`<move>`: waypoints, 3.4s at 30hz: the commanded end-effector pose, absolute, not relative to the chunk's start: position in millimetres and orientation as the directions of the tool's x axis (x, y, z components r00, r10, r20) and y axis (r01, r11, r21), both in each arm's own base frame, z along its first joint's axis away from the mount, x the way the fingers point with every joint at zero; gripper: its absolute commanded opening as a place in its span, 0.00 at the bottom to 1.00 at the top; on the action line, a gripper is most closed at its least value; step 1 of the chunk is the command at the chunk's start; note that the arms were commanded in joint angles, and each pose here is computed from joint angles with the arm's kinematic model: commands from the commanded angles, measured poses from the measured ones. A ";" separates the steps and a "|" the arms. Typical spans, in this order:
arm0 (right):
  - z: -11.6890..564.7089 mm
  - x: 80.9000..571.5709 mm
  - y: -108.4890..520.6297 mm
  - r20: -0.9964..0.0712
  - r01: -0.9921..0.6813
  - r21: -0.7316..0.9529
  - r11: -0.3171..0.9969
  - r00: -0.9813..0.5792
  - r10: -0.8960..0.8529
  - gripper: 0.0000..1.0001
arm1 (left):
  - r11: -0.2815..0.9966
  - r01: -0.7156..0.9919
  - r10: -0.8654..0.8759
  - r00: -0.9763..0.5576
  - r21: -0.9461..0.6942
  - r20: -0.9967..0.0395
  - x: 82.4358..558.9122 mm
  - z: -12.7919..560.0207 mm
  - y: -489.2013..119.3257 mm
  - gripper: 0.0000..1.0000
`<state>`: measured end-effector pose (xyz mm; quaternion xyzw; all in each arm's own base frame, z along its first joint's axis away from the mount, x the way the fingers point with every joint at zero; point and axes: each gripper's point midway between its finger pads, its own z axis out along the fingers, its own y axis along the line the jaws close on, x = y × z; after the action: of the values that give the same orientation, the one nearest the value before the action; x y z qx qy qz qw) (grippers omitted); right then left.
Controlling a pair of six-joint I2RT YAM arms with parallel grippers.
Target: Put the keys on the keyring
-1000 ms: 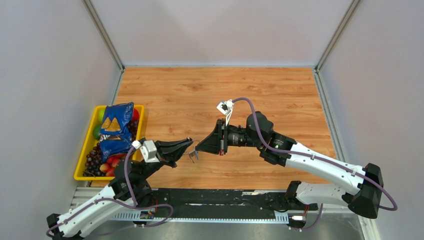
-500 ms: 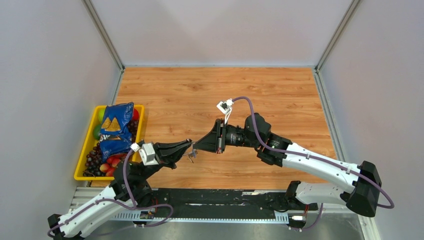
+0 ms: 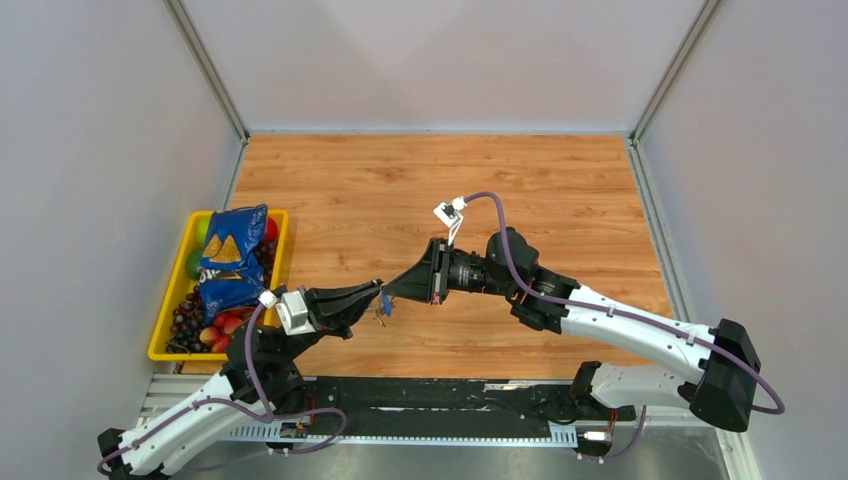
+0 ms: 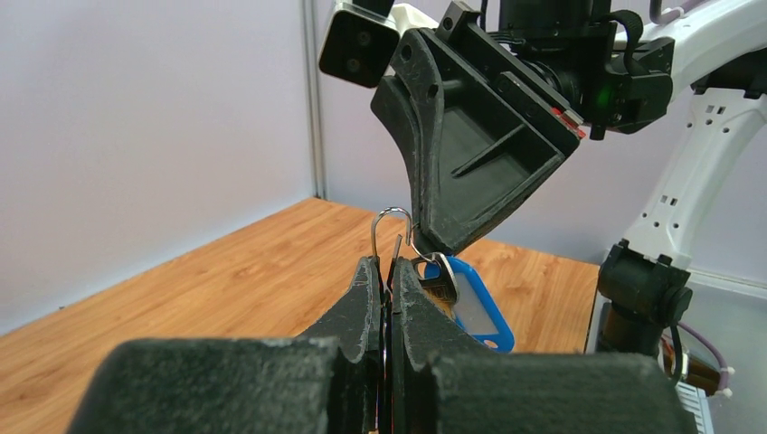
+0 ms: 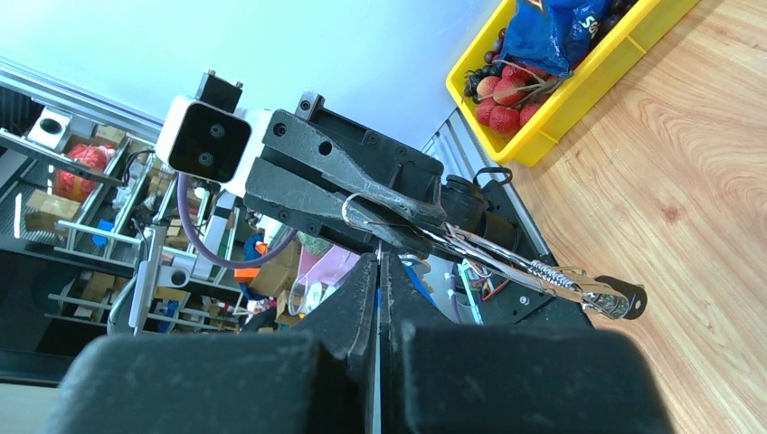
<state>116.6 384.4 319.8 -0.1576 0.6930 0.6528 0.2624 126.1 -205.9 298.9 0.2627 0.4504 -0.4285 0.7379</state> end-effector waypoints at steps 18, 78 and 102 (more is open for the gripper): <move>336.1 120.7 388.2 -0.465 -0.466 0.883 0.047 -0.859 0.215 0.00 | 0.503 0.863 -0.444 0.306 0.048 -0.843 120.9 314.8 -199.4 0.01; 397.6 118.8 400.9 -0.483 -0.515 0.855 -0.057 -0.832 0.273 0.00 | 0.483 0.874 -0.424 0.295 0.062 -0.856 120.7 308.7 -207.1 0.01; 359.5 91.9 367.2 -0.565 -0.573 0.819 0.029 -0.797 0.211 0.00 | 0.521 0.852 -0.440 0.313 0.044 -0.842 123.6 313.1 -196.8 0.01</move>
<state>102.3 366.4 368.1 -0.1141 0.6564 0.6845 0.2960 126.4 -203.3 299.5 0.2615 0.4316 -0.4207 0.7539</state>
